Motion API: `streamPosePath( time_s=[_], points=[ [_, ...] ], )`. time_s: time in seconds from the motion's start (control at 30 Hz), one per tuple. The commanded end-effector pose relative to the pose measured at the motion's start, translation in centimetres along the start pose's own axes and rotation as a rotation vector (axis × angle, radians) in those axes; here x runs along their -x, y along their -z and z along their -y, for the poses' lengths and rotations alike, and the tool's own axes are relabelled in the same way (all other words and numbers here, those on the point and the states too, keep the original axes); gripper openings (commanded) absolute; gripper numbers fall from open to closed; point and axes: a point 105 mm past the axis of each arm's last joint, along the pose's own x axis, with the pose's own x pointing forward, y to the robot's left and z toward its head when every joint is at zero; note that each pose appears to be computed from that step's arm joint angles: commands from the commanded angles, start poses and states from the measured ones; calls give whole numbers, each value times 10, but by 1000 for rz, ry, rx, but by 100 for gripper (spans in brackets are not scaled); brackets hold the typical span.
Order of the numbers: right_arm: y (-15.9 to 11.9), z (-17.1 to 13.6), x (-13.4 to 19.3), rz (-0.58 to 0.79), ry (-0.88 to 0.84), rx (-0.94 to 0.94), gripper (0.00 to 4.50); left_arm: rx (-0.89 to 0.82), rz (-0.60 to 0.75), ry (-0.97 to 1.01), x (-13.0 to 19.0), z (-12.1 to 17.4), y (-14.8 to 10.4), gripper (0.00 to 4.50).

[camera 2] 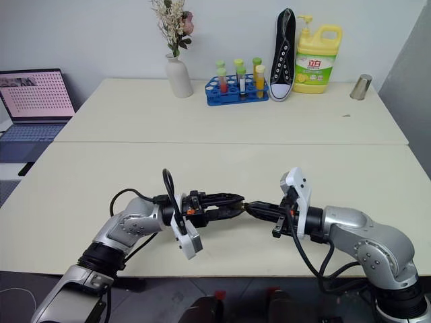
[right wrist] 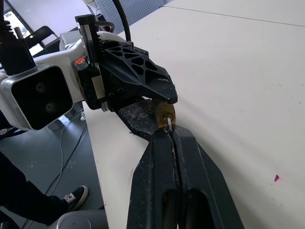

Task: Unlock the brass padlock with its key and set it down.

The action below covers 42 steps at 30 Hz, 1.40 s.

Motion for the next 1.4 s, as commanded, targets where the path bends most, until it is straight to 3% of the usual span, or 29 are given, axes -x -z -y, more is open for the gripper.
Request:
streamPosePath(
  time_s=[0.03, 0.6, 1.03, 1.13, 1.3, 1.4],
  points=[
    [-12, -12, 0, 30, -69, 12, 0, -26, 34, -5, -4, -3, -8, 99],
    [-18, -2, 8, -44, -180, -520, 0, -90, 22, 68, -3, 11, -6, 99],
    [-18, -4, 0, -82, -157, -527, 0, -87, 8, 49, -2, 13, -6, 99],
    [-16, -8, -1, -109, -142, -386, 58, -83, 11, 27, -3, 10, -6, 99],
    [-5, -10, 4, -181, -135, -184, 245, -79, 11, 6, -5, 6, -6, 99],
    [-4, 3, 9, -194, -69, -40, 363, -78, 19, -3, -6, 5, -8, 99]
  ],
)
